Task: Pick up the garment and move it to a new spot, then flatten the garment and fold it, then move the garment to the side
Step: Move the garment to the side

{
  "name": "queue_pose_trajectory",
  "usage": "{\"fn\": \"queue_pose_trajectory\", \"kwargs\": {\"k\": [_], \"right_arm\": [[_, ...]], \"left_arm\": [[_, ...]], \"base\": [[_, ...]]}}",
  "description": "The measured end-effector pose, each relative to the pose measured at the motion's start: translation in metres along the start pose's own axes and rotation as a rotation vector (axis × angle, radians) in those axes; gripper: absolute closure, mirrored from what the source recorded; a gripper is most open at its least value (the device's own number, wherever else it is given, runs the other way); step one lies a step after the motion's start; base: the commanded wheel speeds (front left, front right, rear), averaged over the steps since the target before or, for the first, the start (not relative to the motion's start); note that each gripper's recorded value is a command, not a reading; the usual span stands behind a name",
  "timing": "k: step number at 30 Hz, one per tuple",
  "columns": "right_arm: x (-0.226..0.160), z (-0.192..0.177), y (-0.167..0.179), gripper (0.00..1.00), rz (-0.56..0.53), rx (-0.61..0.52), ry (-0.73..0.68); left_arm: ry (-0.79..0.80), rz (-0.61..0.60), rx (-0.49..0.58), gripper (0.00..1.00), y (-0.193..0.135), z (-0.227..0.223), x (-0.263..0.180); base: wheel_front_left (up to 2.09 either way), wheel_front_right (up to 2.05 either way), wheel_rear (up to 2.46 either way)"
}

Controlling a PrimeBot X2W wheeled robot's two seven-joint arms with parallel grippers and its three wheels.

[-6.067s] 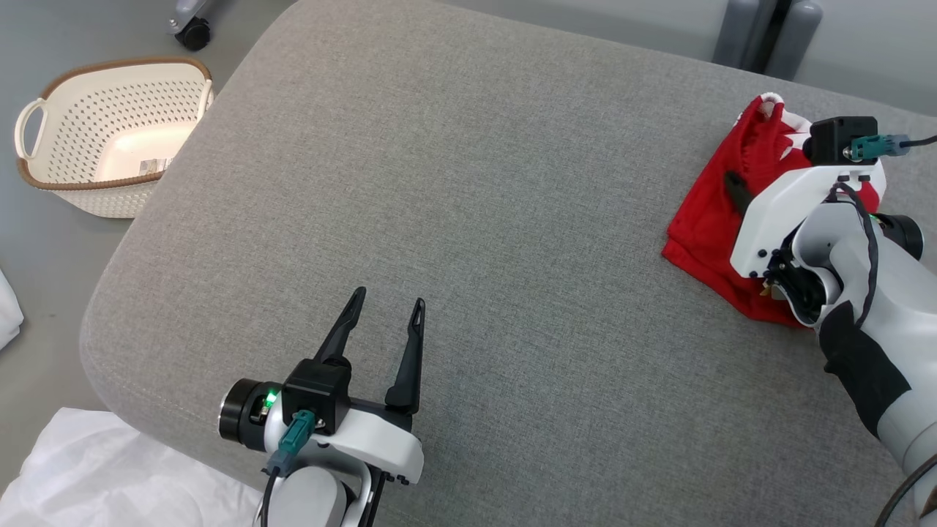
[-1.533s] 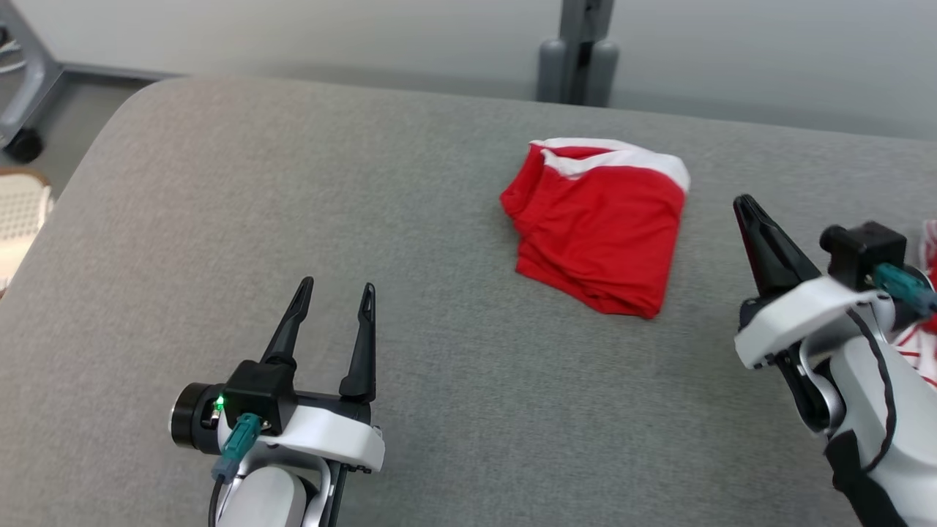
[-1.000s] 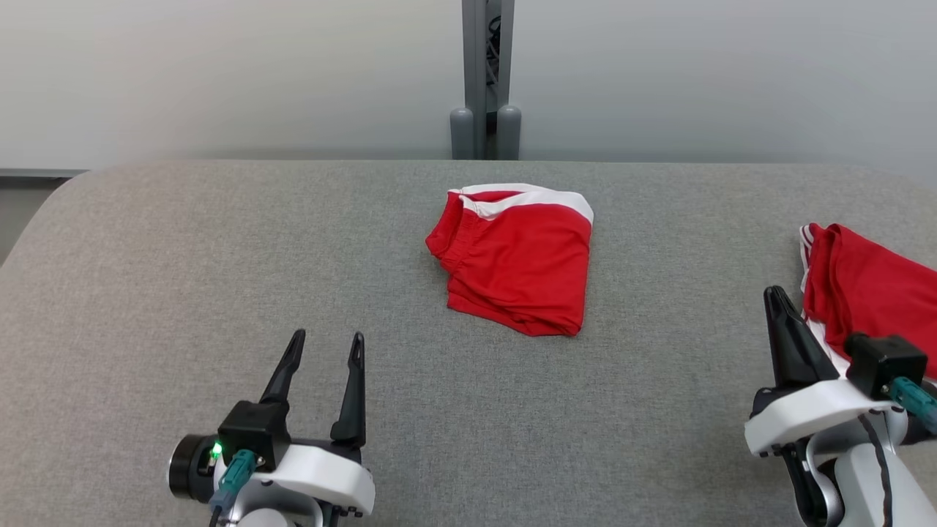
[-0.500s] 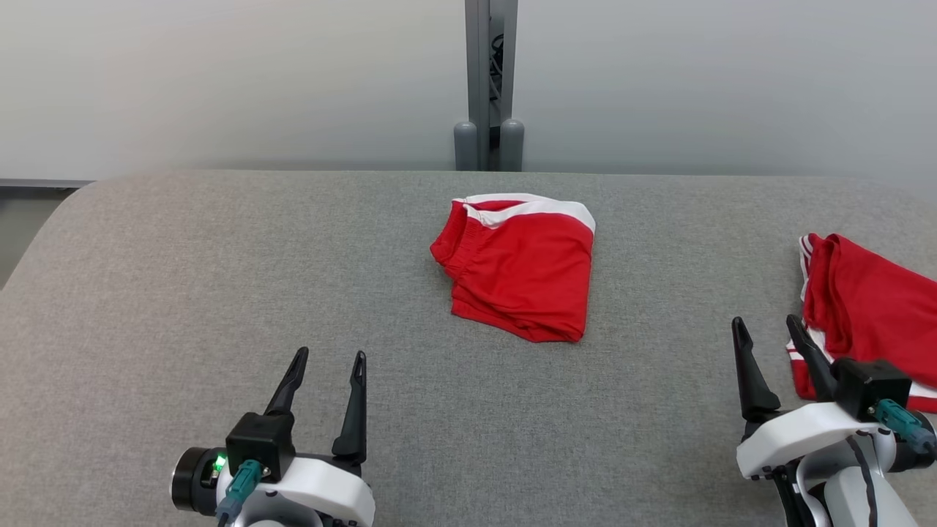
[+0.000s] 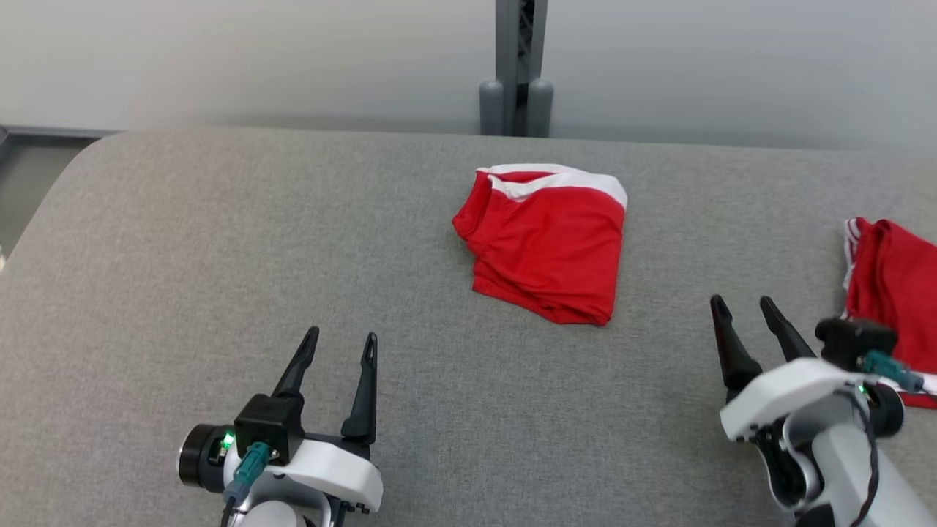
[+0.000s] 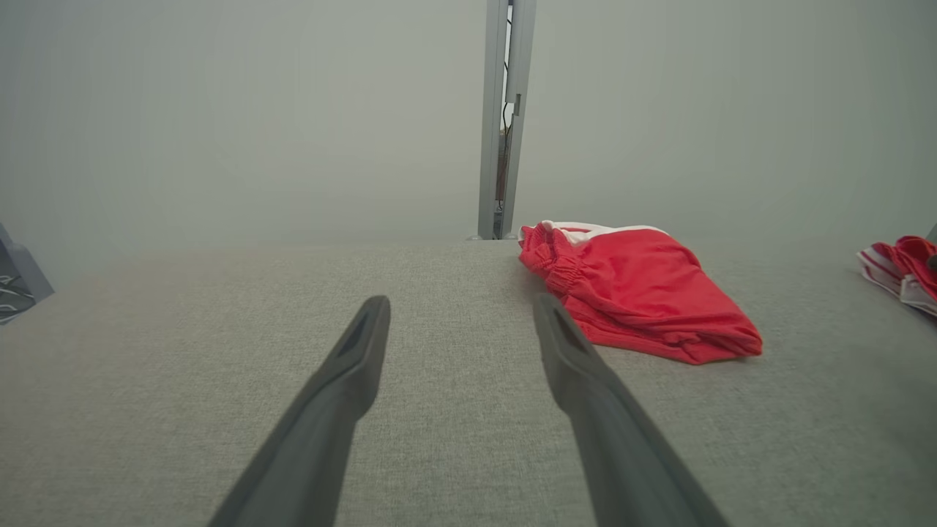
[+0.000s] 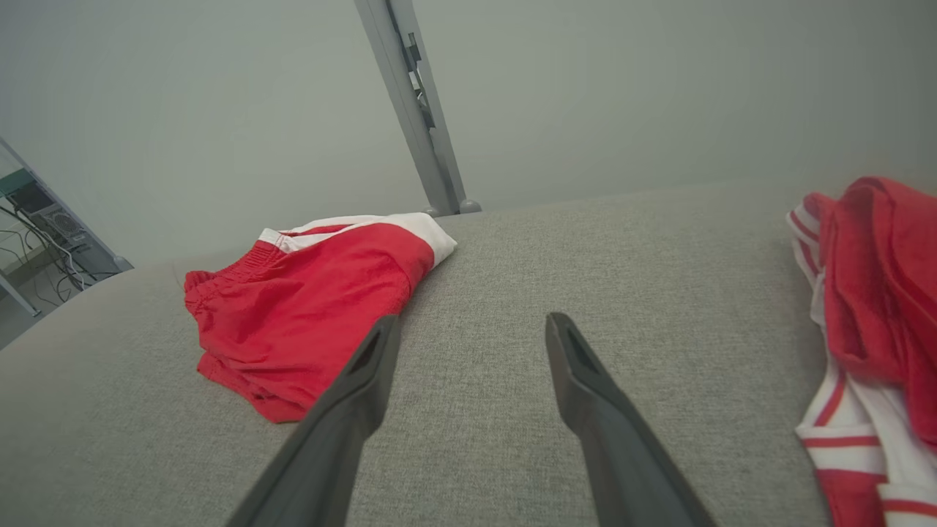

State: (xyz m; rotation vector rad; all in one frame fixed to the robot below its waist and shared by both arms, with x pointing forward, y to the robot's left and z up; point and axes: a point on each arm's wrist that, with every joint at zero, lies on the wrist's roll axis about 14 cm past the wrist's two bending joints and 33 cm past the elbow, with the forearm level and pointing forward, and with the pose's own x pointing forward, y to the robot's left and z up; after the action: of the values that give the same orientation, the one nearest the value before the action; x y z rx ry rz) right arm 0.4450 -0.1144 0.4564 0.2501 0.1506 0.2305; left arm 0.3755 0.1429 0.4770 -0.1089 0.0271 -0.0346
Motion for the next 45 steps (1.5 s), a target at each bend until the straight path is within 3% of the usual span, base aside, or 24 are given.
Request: {"fn": "queue_pose_trajectory", "kwargs": {"k": [11, 17, 25, 38, 39, 40, 41, 42, 45], "right_arm": [[0.065, -0.023, 0.022, 0.0, 0.085, 0.381, 0.295], [0.084, -0.051, 0.037, 0.0, 0.113, 0.519, 0.452], [0.108, -0.07, 0.05, 0.0, 0.128, 0.591, 0.532], [0.144, -0.082, 0.074, 0.0, 0.176, 0.586, 0.604], [0.145, -0.083, 0.075, 0.21, 0.181, 0.574, 0.609], [0.146, -0.084, 0.077, 0.57, 0.187, 0.556, 0.614], [0.148, -0.084, 0.078, 0.84, 0.191, 0.544, 0.613], [0.149, -0.084, 0.078, 1.0, 0.193, 0.54, 0.612], [0.152, -0.082, 0.081, 1.0, 0.207, 0.507, 0.601]], "left_arm": [[0.044, 0.018, 0.01, 0.0, 0.009, -0.014, 0.016], [0.074, 0.062, 0.013, 0.0, 0.022, -0.023, 0.013], [0.1, 0.125, 0.019, 0.0, 0.04, -0.03, 0.006], [0.126, 0.189, 0.037, 0.0, 0.057, -0.035, 0.001], [0.127, 0.191, 0.038, 0.0, 0.058, -0.036, 0.001], [0.129, 0.193, 0.038, 0.0, 0.058, -0.036, 0.001], [0.13, 0.193, 0.039, 0.0, 0.058, -0.037, 0.001], [0.13, 0.194, 0.038, 0.0, 0.058, -0.037, 0.001], [0.131, 0.198, 0.034, 0.0, 0.059, -0.037, 0.002]], "base": [[0.0, 0.0, 0.0], [0.0, 0.0, 0.0], [0.0, 0.0, 0.0], [0.0, 0.0, 0.0], [0.0, 0.0, 0.0], [0.0, 0.0, 0.0], [0.0, 0.0, 0.0], [0.0, 0.0, 0.0], [0.0, 0.0, 0.0]]}}
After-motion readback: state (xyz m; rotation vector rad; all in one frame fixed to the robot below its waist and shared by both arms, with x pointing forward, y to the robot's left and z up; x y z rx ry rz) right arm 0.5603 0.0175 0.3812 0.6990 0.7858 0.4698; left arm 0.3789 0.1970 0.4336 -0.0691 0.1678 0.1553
